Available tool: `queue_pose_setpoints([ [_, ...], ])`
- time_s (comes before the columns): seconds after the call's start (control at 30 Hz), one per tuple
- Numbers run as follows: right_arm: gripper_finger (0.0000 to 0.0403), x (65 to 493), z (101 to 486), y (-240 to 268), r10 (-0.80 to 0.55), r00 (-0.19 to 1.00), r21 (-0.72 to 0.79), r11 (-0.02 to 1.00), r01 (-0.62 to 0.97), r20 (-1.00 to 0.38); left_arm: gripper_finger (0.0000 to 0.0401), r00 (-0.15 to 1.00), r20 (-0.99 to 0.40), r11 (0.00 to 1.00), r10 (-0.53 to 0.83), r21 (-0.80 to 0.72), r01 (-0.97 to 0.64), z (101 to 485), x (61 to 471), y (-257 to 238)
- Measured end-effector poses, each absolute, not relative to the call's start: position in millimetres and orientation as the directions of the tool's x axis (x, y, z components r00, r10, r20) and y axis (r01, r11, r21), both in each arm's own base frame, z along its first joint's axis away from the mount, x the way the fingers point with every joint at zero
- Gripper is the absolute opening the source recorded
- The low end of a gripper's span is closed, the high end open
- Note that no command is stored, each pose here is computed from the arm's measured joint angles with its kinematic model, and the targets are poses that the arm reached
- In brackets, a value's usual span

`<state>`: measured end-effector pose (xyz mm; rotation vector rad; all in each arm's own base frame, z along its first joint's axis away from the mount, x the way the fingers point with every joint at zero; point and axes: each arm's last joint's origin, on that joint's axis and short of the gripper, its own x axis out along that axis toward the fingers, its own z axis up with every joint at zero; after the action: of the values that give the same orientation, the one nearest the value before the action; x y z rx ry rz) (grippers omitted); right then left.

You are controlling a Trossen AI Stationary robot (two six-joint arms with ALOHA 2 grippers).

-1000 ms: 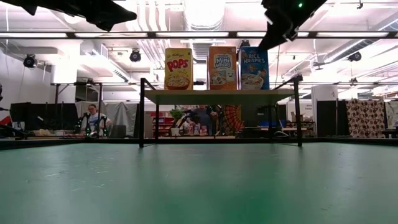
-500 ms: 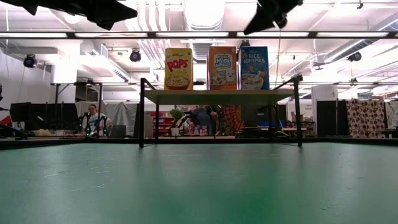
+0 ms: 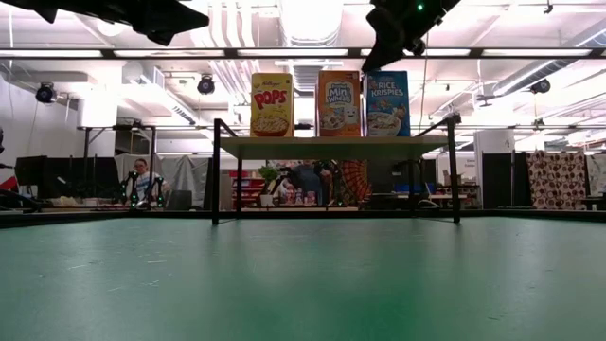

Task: Stack cereal on shelf
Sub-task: Adjust the cereal boxes on the shelf

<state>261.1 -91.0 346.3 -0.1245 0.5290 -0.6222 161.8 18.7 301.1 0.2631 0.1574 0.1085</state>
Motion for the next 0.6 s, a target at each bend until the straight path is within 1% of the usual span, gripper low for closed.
queue_pose_setpoints([
  [0.3,0.0009,256.8,343.8,-90.9,-0.582,0.663,-0.270,0.810,0.520,-0.470,0.0000,0.981,-0.145,0.960,0.127,0.267,-0.085,300.6,161.7,18.7],
  [0.6,0.0009,256.6,344.7,-90.7,-0.583,0.666,-0.270,0.810,0.520,-0.465,0.0000,0.981,-0.144,0.960,0.127,0.267,-0.085,300.7,161.8,18.7],
])
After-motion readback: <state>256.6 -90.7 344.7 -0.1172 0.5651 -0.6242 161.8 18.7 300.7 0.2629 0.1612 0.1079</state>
